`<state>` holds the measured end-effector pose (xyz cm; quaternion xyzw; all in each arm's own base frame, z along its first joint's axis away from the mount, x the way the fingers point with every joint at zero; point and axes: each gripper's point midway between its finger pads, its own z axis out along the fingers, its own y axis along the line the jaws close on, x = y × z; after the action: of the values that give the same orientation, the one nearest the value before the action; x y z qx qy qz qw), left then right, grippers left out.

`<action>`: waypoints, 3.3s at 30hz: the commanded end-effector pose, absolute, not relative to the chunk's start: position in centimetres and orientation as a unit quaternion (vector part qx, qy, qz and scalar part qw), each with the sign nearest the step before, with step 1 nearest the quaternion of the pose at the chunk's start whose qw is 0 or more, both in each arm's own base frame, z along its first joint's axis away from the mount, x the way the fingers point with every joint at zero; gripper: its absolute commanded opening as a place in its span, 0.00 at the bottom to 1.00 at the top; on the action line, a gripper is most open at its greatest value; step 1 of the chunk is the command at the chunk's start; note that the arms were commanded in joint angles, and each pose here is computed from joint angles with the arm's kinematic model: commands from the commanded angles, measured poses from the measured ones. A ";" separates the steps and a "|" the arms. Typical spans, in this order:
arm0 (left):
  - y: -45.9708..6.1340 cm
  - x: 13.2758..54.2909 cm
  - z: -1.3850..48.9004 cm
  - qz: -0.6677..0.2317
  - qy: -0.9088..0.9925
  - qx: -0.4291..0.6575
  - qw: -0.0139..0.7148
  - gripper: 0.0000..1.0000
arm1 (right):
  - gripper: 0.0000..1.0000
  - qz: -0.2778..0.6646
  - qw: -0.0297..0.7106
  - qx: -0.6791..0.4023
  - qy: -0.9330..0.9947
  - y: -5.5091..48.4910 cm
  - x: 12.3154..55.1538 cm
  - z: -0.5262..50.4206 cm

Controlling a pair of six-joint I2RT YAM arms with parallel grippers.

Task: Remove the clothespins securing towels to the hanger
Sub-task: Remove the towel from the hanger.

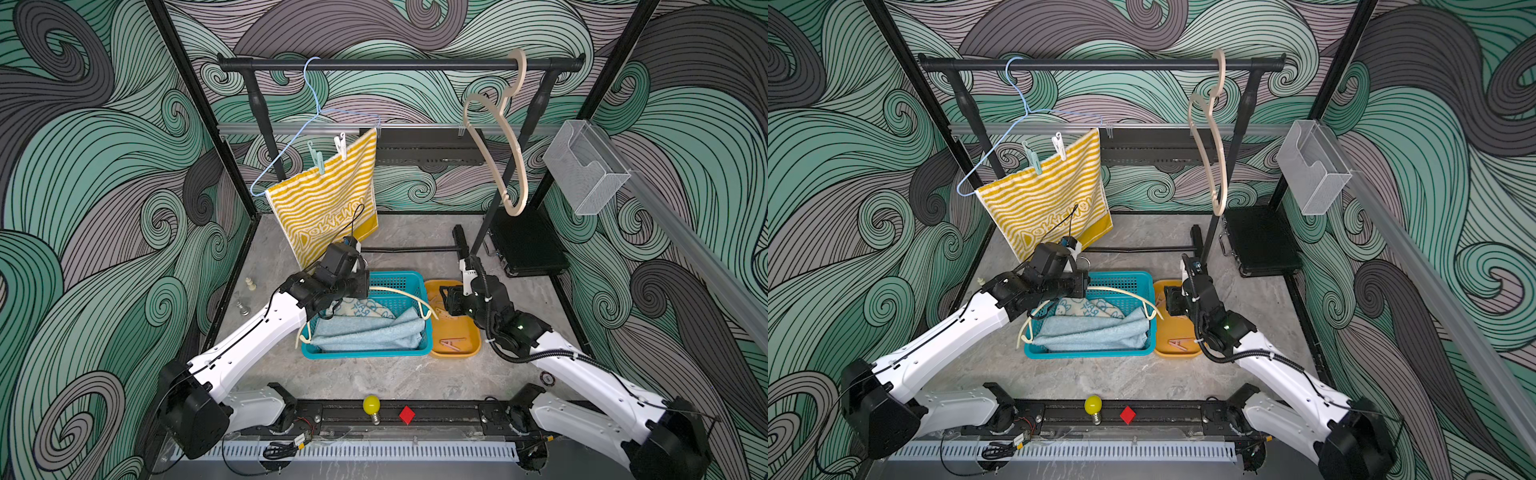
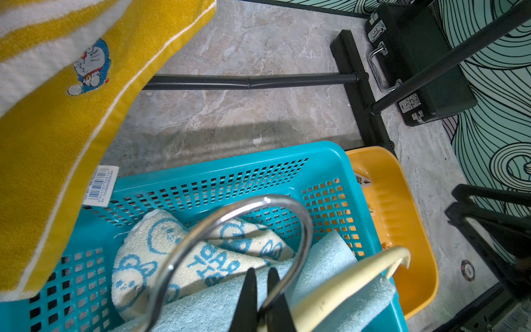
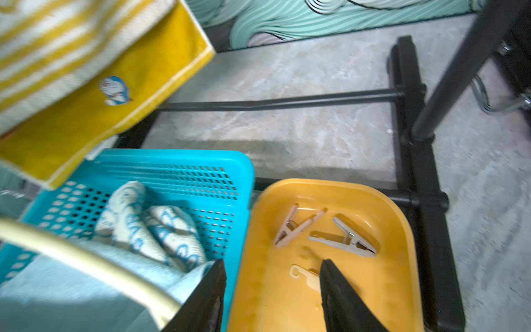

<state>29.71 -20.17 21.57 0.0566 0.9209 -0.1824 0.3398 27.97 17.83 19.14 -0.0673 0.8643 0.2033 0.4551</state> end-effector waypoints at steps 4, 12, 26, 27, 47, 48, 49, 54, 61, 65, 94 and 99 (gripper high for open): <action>-20.4 30.1 26.9 -0.207 0.893 0.059 0.396 0.00 | 0.52 0.311 0.440 -0.177 0.823 21.4 24.5 22.2; -20.3 30.2 30.8 -0.212 0.873 0.075 0.433 0.00 | 0.49 0.390 0.397 -0.236 0.797 24.2 22.1 22.4; -19.9 29.9 33.2 -0.217 0.858 0.080 0.458 0.00 | 0.49 0.377 0.404 -0.228 0.801 24.8 23.9 21.0; -19.9 29.9 33.3 -0.217 0.857 0.082 0.460 0.00 | 0.49 0.375 0.404 -0.229 0.803 24.9 24.0 20.9; -19.7 29.7 34.3 -0.221 0.850 0.080 0.472 0.00 | 0.45 0.385 0.393 -0.223 0.805 25.6 24.6 20.4; -19.7 29.7 34.4 -0.221 0.849 0.079 0.473 0.00 | 0.44 0.389 0.391 -0.223 0.804 25.8 24.6 20.4; -19.7 29.7 34.3 -0.221 0.850 0.080 0.472 0.00 | 0.42 0.392 0.389 -0.223 0.804 25.9 24.6 20.4; -19.7 29.9 33.8 -0.218 0.853 0.079 0.468 0.00 | 0.31 0.402 0.384 -0.221 0.801 26.3 24.5 20.6; -19.8 30.1 33.4 -0.213 0.856 0.079 0.465 0.00 | 0.02 0.398 0.389 -0.213 0.803 25.9 24.6 20.7; -19.8 30.1 33.0 -0.209 0.859 0.079 0.460 0.00 | 0.00 0.398 0.394 -0.211 0.801 25.8 24.5 21.0; -19.1 31.0 29.5 -0.172 0.882 0.055 0.435 0.00 | 0.00 0.459 0.413 -0.238 0.750 26.7 22.3 27.1; -18.4 31.1 29.1 -0.156 0.885 0.044 0.436 0.00 | 0.00 0.457 0.427 -0.236 0.744 26.2 22.1 28.2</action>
<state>31.13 -18.92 28.92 0.0545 0.8854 -0.1664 0.4305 22.30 26.13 25.76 -0.2299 0.7660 0.4451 0.4028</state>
